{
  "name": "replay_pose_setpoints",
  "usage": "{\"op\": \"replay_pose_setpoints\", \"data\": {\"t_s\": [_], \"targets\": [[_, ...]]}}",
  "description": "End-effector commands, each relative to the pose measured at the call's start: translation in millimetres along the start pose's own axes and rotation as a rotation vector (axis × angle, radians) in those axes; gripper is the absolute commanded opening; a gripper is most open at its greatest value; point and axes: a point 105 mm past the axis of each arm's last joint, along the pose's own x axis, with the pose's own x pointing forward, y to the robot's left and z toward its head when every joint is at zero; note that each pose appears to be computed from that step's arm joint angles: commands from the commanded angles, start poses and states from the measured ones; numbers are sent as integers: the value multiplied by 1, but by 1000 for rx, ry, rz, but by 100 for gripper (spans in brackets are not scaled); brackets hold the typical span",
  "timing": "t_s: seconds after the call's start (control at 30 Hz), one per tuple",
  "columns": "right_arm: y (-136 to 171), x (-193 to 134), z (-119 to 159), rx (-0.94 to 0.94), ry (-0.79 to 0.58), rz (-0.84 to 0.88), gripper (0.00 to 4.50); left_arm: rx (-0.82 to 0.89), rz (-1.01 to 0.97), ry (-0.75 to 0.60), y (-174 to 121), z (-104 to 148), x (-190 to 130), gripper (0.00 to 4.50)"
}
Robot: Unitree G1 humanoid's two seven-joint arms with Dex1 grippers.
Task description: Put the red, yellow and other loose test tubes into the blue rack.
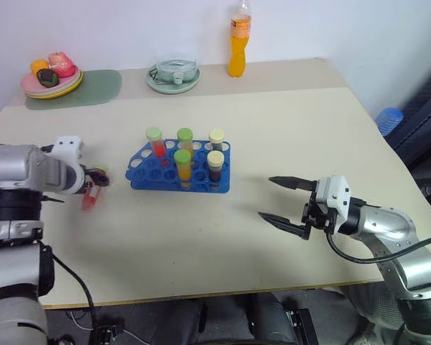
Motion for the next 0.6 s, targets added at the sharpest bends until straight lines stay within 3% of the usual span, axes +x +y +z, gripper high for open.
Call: {"op": "replay_pose_setpoints", "data": {"t_s": [0.03, 0.1, 0.13, 0.47, 0.6], "targets": [[3, -2, 15, -38, -31, -1, 417, 25, 23, -4, 2, 5, -1, 198], [3, -3, 18, -37, -33, 2, 417, 25, 14, 3, 0, 4, 0, 94], [3, -3, 19, -36, -34, 4, 417, 25, 12, 4, -1, 4, 0, 75], [6, 5, 32, -47, -98, 72, 417, 4, 12, 2, 11, -5, -12, 75], [6, 8, 37, -64, -128, 106, 417, 37, -35, -70, 9, -2, -29, 75]]}}
